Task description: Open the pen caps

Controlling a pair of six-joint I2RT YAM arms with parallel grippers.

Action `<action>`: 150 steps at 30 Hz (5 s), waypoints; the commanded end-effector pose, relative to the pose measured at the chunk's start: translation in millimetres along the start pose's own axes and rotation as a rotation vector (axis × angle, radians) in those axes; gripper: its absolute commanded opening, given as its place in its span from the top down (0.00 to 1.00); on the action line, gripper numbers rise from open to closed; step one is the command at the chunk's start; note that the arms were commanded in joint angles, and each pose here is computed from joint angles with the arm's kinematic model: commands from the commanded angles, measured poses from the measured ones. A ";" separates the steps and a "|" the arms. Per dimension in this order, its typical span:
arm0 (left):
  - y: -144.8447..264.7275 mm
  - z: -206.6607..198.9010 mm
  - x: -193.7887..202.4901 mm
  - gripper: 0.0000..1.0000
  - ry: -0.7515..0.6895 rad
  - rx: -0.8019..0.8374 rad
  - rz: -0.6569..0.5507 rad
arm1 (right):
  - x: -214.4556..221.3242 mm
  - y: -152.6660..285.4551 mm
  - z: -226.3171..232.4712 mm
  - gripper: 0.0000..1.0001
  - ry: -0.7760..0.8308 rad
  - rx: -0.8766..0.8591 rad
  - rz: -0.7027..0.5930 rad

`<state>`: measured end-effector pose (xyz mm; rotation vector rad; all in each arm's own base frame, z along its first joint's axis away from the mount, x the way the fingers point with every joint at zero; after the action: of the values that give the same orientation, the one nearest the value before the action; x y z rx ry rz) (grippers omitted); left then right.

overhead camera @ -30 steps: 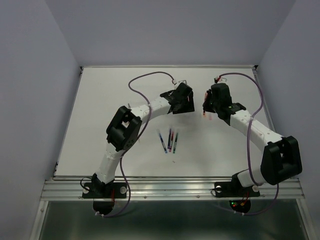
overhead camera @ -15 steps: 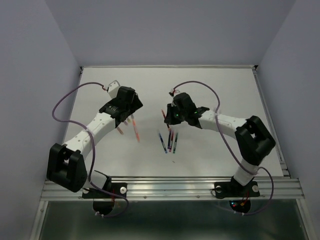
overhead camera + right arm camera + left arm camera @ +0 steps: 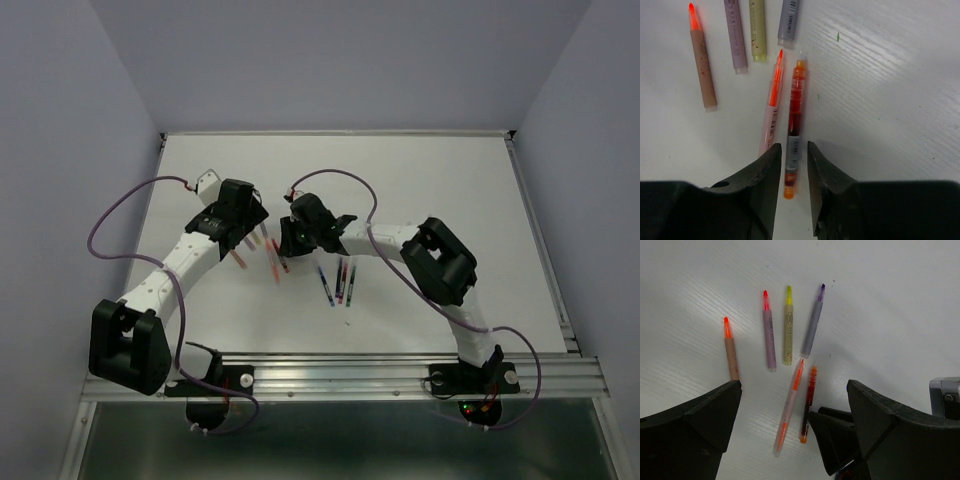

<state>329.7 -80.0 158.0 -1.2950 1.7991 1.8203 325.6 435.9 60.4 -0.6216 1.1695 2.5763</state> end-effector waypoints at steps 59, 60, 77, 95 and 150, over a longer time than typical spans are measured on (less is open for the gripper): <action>-2.7 -11.7 14.1 0.01 -0.028 0.105 0.047 | 29.2 47.6 -60.3 0.72 0.154 0.333 0.031; -2.2 -11.4 14.0 0.01 -0.028 0.106 0.046 | 30.8 47.2 -61.2 0.73 0.148 0.337 0.037; 27.4 -37.7 16.1 0.01 -0.095 0.371 0.044 | -54.6 78.9 -13.8 0.99 0.059 0.245 -0.225; 100.1 -149.6 51.7 0.01 -0.324 0.967 -0.065 | -144.1 176.3 6.3 0.98 -0.266 -0.210 -0.391; 118.7 -184.1 54.8 1.00 -0.292 1.167 -0.057 | -145.3 203.3 8.2 0.99 -0.209 -0.239 -0.500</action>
<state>294.9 -285.4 200.3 -0.5409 2.0625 0.7085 366.6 311.0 242.9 -0.4929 0.6059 2.3779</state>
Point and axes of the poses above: each gripper's point midway between its finger pads, its own y axis back along the fingers, its own z axis along the line the jaws close on, x = y × z, the point moved 2 cm from there along y, back along the fingers, and after that the axes turned 13 degrees about -y, right-handed, at the moved point
